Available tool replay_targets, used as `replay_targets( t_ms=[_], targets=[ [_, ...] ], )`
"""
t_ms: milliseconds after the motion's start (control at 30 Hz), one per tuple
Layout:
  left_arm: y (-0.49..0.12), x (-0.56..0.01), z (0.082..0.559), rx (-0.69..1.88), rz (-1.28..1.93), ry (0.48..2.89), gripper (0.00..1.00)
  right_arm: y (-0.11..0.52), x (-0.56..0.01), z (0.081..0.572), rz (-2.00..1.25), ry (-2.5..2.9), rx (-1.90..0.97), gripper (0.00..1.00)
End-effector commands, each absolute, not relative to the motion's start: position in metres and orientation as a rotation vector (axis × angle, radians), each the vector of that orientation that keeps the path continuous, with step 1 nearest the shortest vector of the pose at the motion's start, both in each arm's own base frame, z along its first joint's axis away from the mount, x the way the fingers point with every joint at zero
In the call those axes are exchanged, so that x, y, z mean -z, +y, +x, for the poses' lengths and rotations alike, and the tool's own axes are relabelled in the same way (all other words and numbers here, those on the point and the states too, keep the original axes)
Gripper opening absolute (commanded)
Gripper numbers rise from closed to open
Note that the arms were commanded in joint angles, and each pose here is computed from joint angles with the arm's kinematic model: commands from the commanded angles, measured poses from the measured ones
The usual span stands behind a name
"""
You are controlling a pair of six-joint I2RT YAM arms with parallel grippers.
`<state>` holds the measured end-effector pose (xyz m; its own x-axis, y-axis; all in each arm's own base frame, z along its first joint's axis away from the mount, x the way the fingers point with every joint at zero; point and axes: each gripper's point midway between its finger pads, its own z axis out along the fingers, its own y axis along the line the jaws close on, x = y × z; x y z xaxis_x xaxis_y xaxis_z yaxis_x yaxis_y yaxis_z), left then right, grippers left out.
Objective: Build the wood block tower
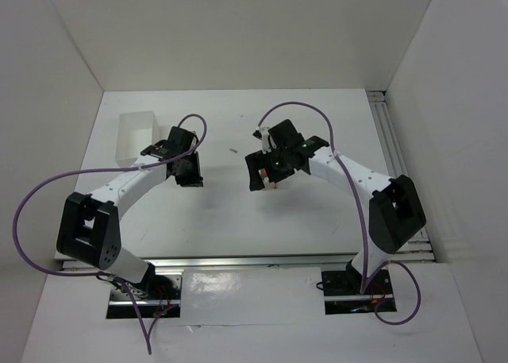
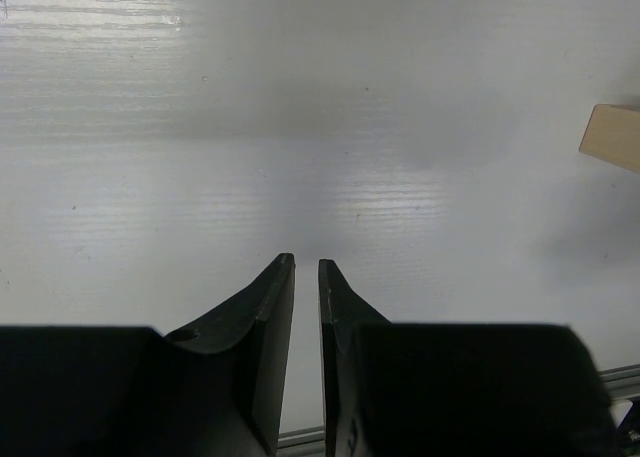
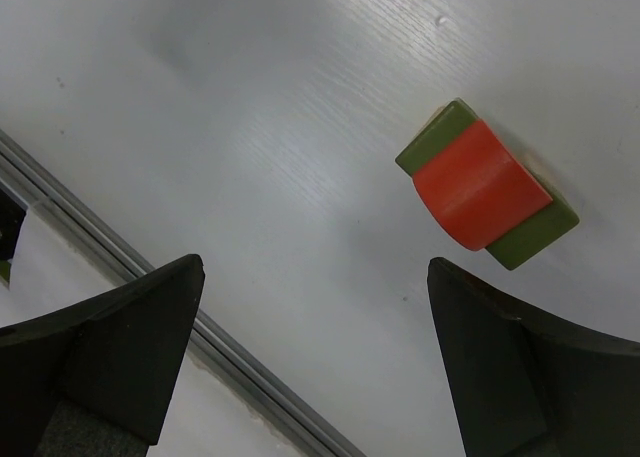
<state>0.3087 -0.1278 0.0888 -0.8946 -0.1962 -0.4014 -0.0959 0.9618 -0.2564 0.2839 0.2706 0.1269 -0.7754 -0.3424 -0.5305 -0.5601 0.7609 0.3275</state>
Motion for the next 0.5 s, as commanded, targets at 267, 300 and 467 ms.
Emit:
replay_targets(
  t_ms=[267, 300, 467],
  targets=[
    [-0.1249, -0.093, 0.3133, 0.307, -0.221, 2.663, 0.28, 0.2835, -0.1421, 0.3036, -0.673, 2.438, -0.665, 1.0],
    [-0.1249, -0.093, 0.3133, 0.307, -0.221, 2.663, 0.28, 0.2823, -0.1416, 0.3049, -0.668, 2.438, -0.653, 1.0],
    [-0.1249, -0.093, 0.3133, 0.307, -0.221, 2.663, 0.28, 0.2814, -0.1377, 0.3062, -0.664, 2.448, -0.639, 1.0]
  ],
)
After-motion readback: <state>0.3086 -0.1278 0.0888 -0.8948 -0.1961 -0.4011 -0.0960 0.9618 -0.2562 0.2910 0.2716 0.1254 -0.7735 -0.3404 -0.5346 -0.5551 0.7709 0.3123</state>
